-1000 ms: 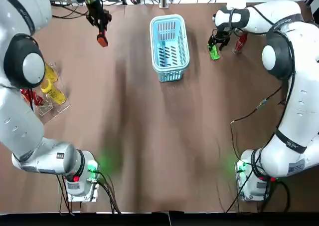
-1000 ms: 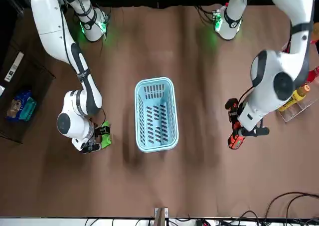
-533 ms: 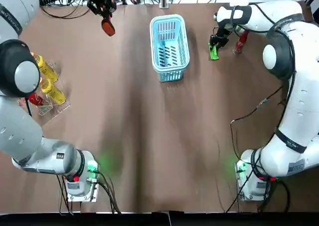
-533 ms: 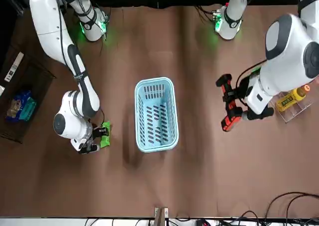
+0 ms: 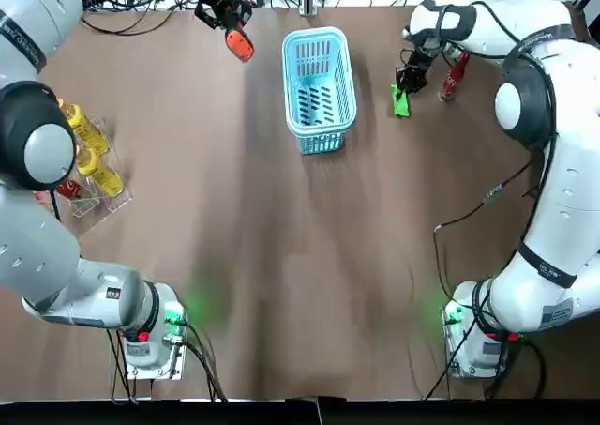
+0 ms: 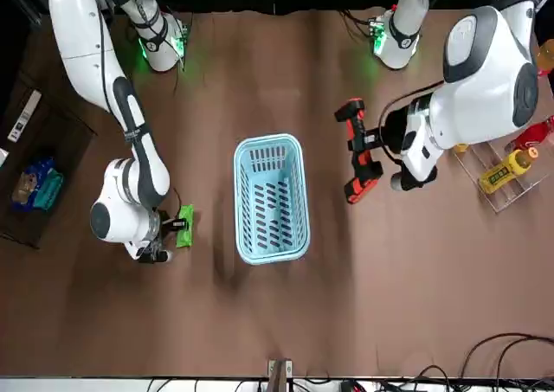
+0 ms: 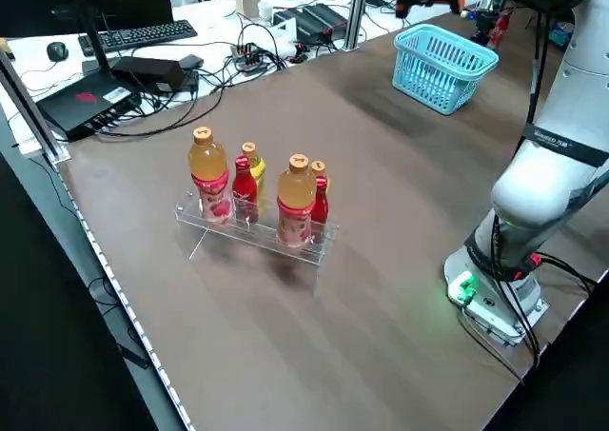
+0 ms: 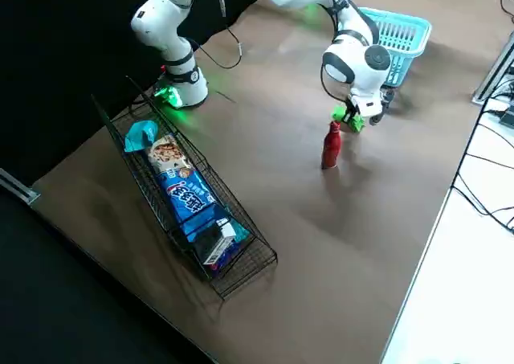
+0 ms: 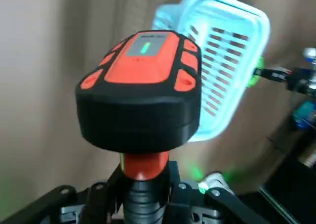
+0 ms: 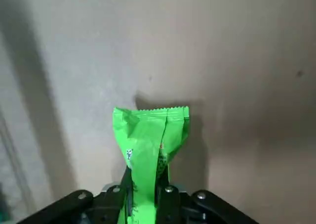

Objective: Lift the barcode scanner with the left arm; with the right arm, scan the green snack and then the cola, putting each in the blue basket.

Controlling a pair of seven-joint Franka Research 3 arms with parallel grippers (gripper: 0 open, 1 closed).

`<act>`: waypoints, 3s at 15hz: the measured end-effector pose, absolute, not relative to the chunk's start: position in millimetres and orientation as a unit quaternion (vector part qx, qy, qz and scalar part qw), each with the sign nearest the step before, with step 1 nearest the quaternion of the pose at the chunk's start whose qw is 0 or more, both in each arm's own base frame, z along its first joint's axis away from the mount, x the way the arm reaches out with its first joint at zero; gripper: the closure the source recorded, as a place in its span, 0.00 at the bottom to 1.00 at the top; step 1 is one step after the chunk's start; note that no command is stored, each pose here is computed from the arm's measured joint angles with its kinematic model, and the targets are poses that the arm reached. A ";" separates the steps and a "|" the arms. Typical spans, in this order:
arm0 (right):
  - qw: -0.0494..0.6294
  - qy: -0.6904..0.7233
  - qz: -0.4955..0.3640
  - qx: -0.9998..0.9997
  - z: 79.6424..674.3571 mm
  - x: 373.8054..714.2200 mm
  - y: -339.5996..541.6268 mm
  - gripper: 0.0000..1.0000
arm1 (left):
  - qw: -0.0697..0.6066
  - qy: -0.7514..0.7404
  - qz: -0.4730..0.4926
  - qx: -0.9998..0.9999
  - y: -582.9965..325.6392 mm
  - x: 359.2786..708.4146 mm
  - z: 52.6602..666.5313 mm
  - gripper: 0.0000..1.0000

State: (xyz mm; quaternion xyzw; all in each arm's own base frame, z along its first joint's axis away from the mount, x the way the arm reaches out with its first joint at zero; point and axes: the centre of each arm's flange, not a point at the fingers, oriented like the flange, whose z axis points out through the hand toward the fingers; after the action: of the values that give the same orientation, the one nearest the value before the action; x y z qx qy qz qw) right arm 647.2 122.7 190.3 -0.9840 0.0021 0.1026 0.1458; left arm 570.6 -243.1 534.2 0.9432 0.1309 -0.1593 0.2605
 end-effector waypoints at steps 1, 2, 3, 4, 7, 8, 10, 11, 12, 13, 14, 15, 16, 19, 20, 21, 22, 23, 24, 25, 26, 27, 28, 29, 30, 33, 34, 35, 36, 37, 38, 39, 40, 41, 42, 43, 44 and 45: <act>0.156 0.012 0.112 -0.981 193.1 646.4 126.3 0.81 | 0.273 0.130 -0.164 0.939 -248.1 569.2 537.6 0.63; 0.168 0.021 0.122 -0.978 200.0 646.7 130.8 0.82 | 0.281 0.128 -0.168 0.936 -252.8 567.6 539.6 0.63; 0.183 0.030 0.130 -0.974 212.4 648.1 135.9 0.83 | 0.285 0.125 -0.171 0.935 -257.3 565.6 540.3 0.63; 0.200 0.040 0.137 -0.969 230.2 650.2 141.5 0.83 | 0.287 0.122 -0.173 0.934 -261.4 563.8 540.7 0.63; 0.252 0.065 0.162 -0.952 295.6 653.9 159.5 0.83 | 0.309 0.107 -0.179 0.928 -268.6 561.4 542.9 0.63; 0.270 0.074 0.171 -0.945 316.5 653.9 166.1 0.83 | 0.320 0.099 -0.180 0.925 -269.8 561.3 544.1 0.63; 0.303 0.094 0.187 -0.930 349.2 652.2 181.7 0.83 | 0.344 0.085 -0.182 0.917 -273.2 560.9 546.9 0.63; 0.317 0.105 0.193 -0.923 361.2 651.1 192.9 0.83 | 0.352 0.082 -0.185 0.914 -275.1 560.6 547.6 0.63; 0.325 0.115 0.197 -0.918 371.1 650.0 206.6 0.83 | 0.358 0.080 -0.187 0.911 -276.8 560.5 547.5 0.63; 0.327 0.124 0.202 -0.915 381.3 648.7 223.7 0.83 | 0.364 0.080 -0.190 0.909 -278.5 560.8 547.6 0.63; 0.328 0.130 0.205 -0.913 391.7 646.9 241.1 0.83 | 0.368 0.079 -0.192 0.906 -281.1 561.2 547.9 0.63; 0.327 0.132 0.206 -0.913 402.1 643.9 259.5 0.83 | 0.372 0.077 -0.194 0.905 -284.9 561.7 548.6 0.63; 0.325 0.128 0.208 -0.914 419.6 634.7 296.1 0.83 | 0.381 0.072 -0.196 0.900 -294.4 562.9 550.1 0.63; 0.326 0.122 0.198 -0.916 437.9 619.0 347.0 0.83 | 0.391 0.070 -0.190 0.898 -307.8 565.0 549.1 0.63; 0.326 0.117 0.194 -0.918 440.2 613.9 360.0 0.83 | 0.392 0.070 -0.188 0.898 -313.0 564.6 548.0 0.63; 0.328 0.116 0.192 -0.918 441.3 609.2 370.8 0.83 | 0.393 0.069 -0.185 0.898 -317.9 564.3 546.5 0.63; 0.331 0.119 0.192 -0.916 442.3 606.0 378.7 0.83 | 0.394 0.068 -0.184 0.898 -323.3 563.2 544.9 0.63; 0.334 0.124 0.191 -0.915 443.3 604.7 383.4 0.83 | 0.394 0.066 -0.183 0.898 -328.4 562.0 543.4 0.63; 0.336 0.126 0.189 -0.914 444.1 604.6 385.4 0.83 | 0.394 0.065 -0.182 0.898 -332.8 560.9 542.1 0.63; 0.339 0.130 0.186 -0.913 444.8 605.5 385.8 0.83 | 0.394 0.064 -0.182 0.899 -337.0 559.8 540.9 0.63; 0.341 0.138 0.181 -0.912 446.1 607.3 385.8 0.83 | 0.394 0.063 -0.182 0.899 -340.0 559.2 539.4 0.63; 0.345 0.147 0.174 -0.911 448.3 609.9 385.8 0.83 | 0.394 0.063 -0.183 0.899 -342.5 559.0 537.3 0.63; 0.349 0.154 0.165 -0.909 451.3 612.4 385.8 0.83 | 0.394 0.062 -0.184 0.899 -345.1 558.6 535.1 0.63; 0.352 0.157 0.161 -0.909 453.8 613.9 385.9 0.83 | 0.393 0.061 -0.186 0.898 -348.1 557.7 532.7 0.63; 0.354 0.159 0.158 -0.908 455.7 614.7 386.0 0.83 | 0.392 0.059 -0.189 0.898 -351.4 556.5 530.3 0.63; 0.355 0.159 0.158 -0.908 457.0 614.7 386.6 0.83 | 0.389 0.054 -0.195 0.899 -361.1 552.4 525.3 0.63; 0.355 0.159 0.158 -0.908 457.1 614.6 386.8 0.83 | 0.389 0.053 -0.196 0.899 -362.3 551.8 524.9 0.63; 0.355 0.159 0.158 -0.908 457.1 614.5 387.0 0.83 | 0.389 0.053 -0.195 0.899 -362.5 551.7 524.9 0.63; 0.355 0.159 0.158 -0.908 457.1 614.4 387.2 0.83 | 0.389 0.054 -0.195 0.899 -362.1 552.0 525.1 0.63; 0.355 0.159 0.158 -0.908 457.2 614.5 387.2 0.83 | 0.389 0.054 -0.195 0.899 -361.9 552.2 525.2 0.63; 0.355 0.159 0.157 -0.908 457.4 614.5 387.2 0.83 | 0.390 0.054 -0.195 0.899 -361.7 552.4 525.3 0.63; 0.355 0.159 0.157 -0.908 457.5 614.5 387.2 0.83 | 0.389 0.055 -0.194 0.899 -360.9 553.0 525.3 0.63; 0.355 0.159 0.157 -0.908 457.5 614.6 387.2 0.83 | 0.388 0.055 -0.193 0.900 -359.4 554.0 525.4 0.63; 0.355 0.159 0.157 -0.908 457.5 614.7 387.0 0.83 | 0.382 0.057 -0.185 0.904 -353.2 558.0 525.7 0.63; 0.355 0.159 0.157 -0.908 457.5 614.7 386.9 0.83 | 0.378 0.059 -0.181 0.906 -348.5 561.0 526.0 0.63; 0.355 0.159 0.157 -0.908 457.5 614.8 386.9 0.83 | 0.375 0.061 -0.176 0.908 -343.6 564.1 526.7 0.63; 0.355 0.159 0.157 -0.908 457.5 614.8 386.9 0.83 | 0.369 0.063 -0.168 0.912 -337.5 567.5 527.8 0.63; 0.355 0.159 0.157 -0.908 457.5 614.8 386.9 0.83 | 0.360 0.064 -0.158 0.917 -329.9 571.3 528.9 0.63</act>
State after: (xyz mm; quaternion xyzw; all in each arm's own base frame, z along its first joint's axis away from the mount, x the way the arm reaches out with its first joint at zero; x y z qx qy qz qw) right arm 614.8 386.9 457.5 -0.9077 0.1593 0.1569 0.3552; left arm 571.3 -329.9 528.9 0.9174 0.0640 -0.1585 0.3595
